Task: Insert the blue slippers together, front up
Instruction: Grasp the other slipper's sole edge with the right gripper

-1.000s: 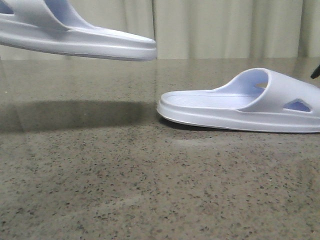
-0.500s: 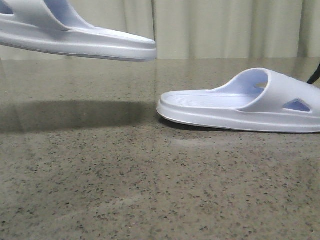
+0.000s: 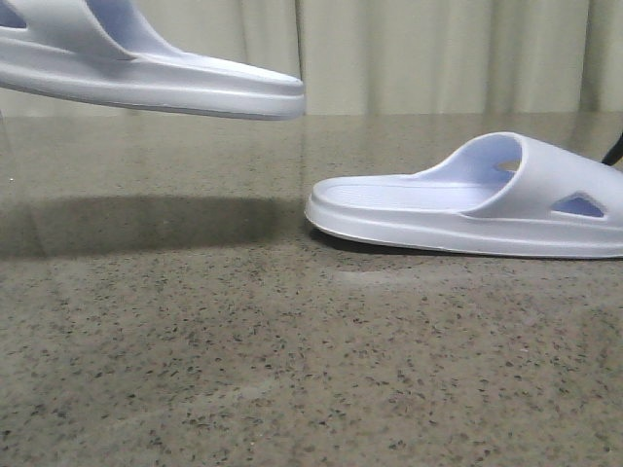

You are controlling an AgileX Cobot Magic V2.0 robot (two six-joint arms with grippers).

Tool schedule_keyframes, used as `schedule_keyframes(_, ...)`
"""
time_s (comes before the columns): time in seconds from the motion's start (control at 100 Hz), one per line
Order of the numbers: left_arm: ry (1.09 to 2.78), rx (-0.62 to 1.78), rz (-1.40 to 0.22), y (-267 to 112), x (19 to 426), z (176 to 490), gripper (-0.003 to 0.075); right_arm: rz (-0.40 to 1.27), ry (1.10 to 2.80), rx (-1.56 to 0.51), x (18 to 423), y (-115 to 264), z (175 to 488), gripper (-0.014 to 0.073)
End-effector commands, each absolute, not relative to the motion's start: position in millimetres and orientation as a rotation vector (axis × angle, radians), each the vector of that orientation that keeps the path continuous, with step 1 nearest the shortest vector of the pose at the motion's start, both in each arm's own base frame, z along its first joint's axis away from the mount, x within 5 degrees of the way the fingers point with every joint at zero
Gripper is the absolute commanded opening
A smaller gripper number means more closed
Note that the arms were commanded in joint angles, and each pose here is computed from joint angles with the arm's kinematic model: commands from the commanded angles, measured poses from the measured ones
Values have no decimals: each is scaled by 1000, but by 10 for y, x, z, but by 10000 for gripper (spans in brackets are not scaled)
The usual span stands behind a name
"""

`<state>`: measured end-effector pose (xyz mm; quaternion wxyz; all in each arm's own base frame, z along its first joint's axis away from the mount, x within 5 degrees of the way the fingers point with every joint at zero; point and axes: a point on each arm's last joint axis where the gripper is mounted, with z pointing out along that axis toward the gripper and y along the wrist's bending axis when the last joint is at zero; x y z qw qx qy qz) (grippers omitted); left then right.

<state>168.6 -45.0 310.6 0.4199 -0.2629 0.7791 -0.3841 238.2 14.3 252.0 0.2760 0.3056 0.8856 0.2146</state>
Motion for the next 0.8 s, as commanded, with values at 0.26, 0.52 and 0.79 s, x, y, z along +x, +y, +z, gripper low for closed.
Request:
schedule_keyframes(0.26,1864,-665,-979,-426,1697,3274,16,595,2334,813,2411,137,2629,377)
schedule_keyframes(0.52,1864,-665,-979,-426,1697,3274,16,598,2333,815,2412,138,2629,368)
schedule_keyframes(0.79,1864,-665,-979,-426,1697,3274,16,623,2341,829,2404,161,2628,368)
